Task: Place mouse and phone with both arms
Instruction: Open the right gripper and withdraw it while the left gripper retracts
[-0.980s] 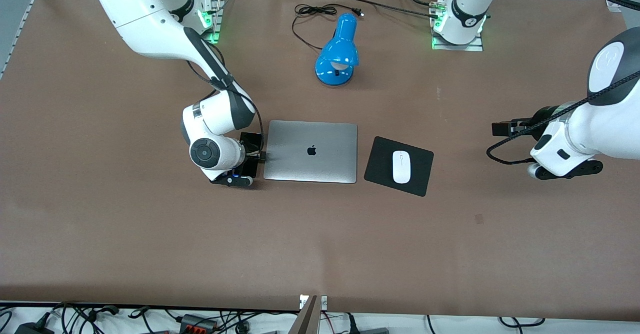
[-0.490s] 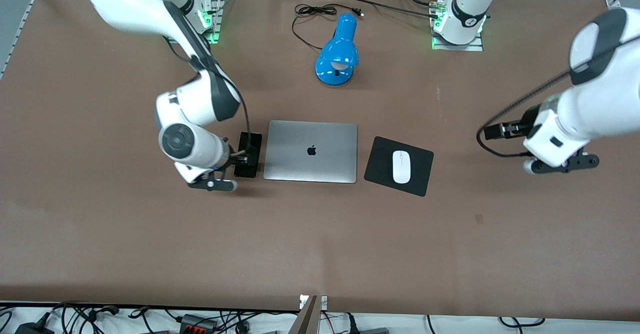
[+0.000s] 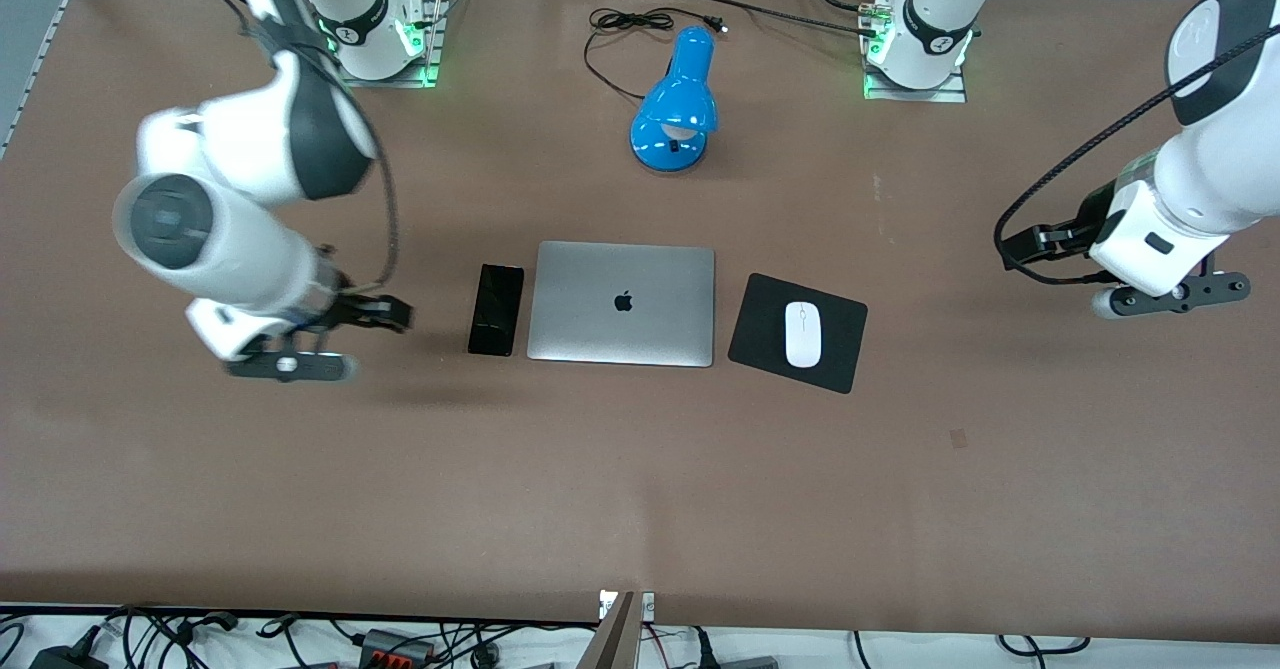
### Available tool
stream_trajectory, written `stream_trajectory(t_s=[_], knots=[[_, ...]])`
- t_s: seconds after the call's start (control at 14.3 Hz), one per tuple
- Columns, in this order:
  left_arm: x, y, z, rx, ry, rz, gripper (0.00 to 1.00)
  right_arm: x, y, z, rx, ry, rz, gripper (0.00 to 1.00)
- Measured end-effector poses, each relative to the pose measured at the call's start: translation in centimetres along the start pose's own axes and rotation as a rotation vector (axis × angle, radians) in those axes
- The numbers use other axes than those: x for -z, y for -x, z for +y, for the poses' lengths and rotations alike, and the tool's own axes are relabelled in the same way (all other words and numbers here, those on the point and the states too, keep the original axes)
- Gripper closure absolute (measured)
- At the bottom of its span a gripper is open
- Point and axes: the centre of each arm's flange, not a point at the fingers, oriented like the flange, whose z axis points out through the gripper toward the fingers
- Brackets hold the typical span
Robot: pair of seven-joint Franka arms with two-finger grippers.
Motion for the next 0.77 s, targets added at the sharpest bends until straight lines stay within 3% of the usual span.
stream_trajectory(t_s=[0.21,0.35,0.77], knots=[[0.3,-0.3,-1.1,0.019,0.004,0.007,0.00,3.8,-0.5,4.6,0.029,0.026,0.003,0.00],[0.7,0.0,-1.0,0.017,0.004,0.013,0.00,6.0,-0.6,7.0,-0.004,0.025,0.038,0.00],[1.3,0.7,-0.5,0.007,0.001,0.014,0.00,9.4,-0.1,17.3,-0.031,-0.058,0.098,0.00]])
